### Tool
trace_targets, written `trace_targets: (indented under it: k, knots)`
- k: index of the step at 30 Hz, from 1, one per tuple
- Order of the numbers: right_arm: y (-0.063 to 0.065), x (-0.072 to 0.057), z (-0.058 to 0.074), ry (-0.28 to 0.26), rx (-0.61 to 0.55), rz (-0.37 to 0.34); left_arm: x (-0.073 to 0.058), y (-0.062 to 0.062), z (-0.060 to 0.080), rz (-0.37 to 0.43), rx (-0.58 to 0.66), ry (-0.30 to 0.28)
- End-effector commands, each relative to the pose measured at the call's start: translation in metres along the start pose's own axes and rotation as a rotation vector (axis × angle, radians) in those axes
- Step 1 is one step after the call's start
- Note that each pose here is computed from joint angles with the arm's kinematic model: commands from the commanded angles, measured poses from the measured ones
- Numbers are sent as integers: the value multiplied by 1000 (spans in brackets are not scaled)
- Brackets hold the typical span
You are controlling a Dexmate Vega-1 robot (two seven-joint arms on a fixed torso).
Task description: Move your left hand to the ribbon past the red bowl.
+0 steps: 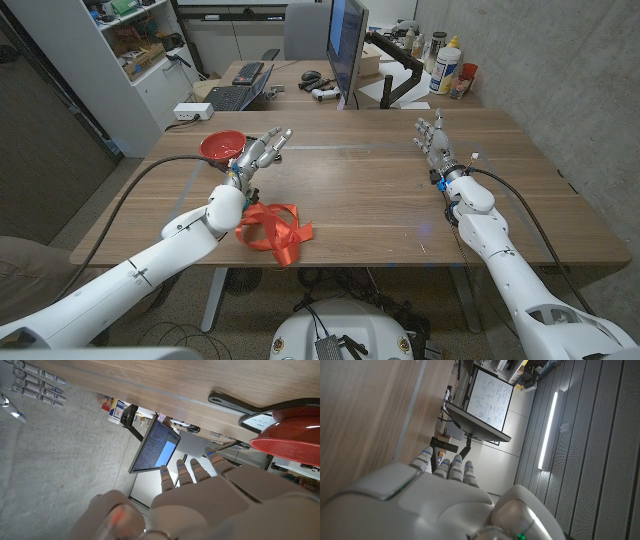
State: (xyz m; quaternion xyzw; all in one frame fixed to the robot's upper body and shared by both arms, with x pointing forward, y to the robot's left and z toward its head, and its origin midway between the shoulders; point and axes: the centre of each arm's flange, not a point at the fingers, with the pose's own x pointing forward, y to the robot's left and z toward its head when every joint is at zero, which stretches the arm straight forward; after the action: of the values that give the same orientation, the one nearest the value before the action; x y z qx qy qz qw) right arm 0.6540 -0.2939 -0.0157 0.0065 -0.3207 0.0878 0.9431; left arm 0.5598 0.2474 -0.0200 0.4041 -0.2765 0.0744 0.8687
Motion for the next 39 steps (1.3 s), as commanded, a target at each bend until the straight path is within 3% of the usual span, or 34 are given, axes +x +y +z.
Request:
trace_targets:
  k: [1, 18, 31, 39]
  knots:
    - [-1, -1, 0, 2, -3, -7, -9, -11, 0, 41, 131, -6]
    - [2, 0, -1, 8, 3, -11, -14, -16, 4, 76, 266, -35]
    - [6, 4, 1, 0, 2, -5, -19, -26, 10, 81, 423, -4]
    - [4, 4, 3, -1, -4, -8, -21, -30, 13, 60, 397, 30]
